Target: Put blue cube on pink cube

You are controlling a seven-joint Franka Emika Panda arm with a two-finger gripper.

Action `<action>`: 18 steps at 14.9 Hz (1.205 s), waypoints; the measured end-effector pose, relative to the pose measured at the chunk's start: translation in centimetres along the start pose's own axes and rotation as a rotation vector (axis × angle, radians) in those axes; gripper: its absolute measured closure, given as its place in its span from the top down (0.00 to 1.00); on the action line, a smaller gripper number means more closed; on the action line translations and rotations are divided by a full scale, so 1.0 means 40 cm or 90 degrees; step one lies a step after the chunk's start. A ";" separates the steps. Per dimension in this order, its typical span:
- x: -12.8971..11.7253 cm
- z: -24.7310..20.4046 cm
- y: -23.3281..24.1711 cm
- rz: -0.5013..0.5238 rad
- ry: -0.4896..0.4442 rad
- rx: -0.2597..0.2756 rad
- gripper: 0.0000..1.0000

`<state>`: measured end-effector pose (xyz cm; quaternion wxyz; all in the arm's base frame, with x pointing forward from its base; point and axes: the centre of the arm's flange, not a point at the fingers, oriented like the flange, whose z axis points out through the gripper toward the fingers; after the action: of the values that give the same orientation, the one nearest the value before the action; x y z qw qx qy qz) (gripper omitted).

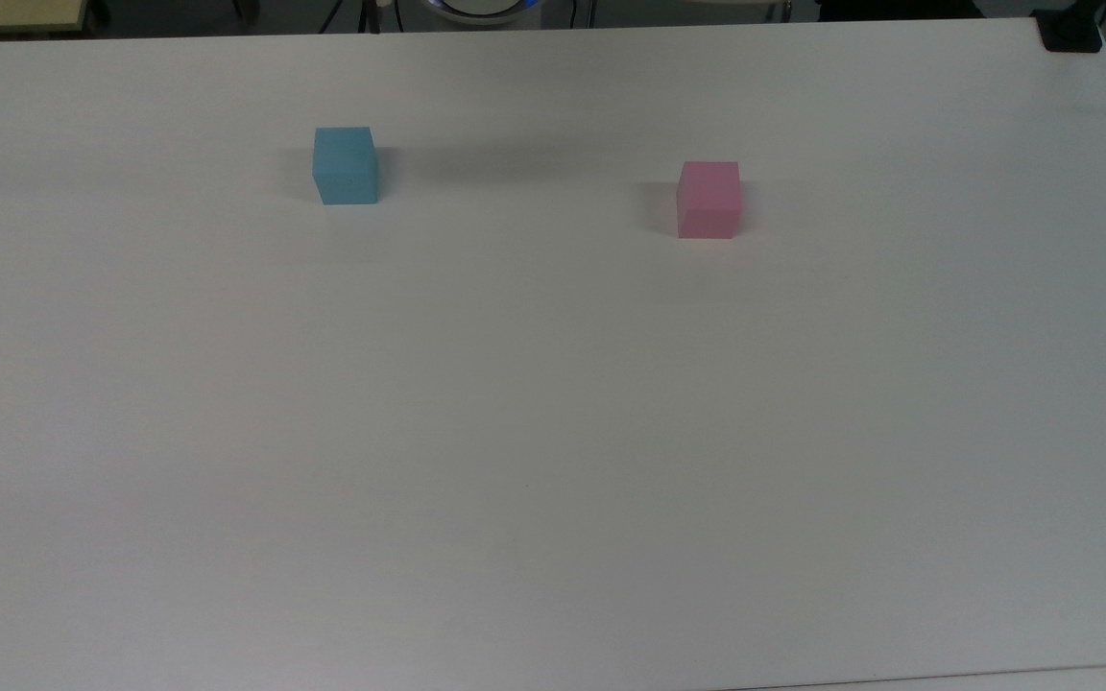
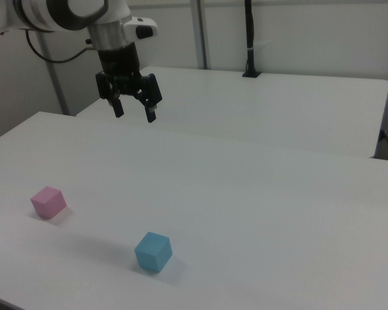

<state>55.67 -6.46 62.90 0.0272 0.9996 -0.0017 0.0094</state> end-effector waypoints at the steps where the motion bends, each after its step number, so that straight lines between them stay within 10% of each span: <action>1: 0.003 0.005 -0.005 -0.002 -0.002 0.000 1.00; 18: 0.004 0.003 -0.008 0.005 -0.001 0.000 1.00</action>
<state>55.82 -6.15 62.78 0.0271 0.9996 -0.0057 0.0087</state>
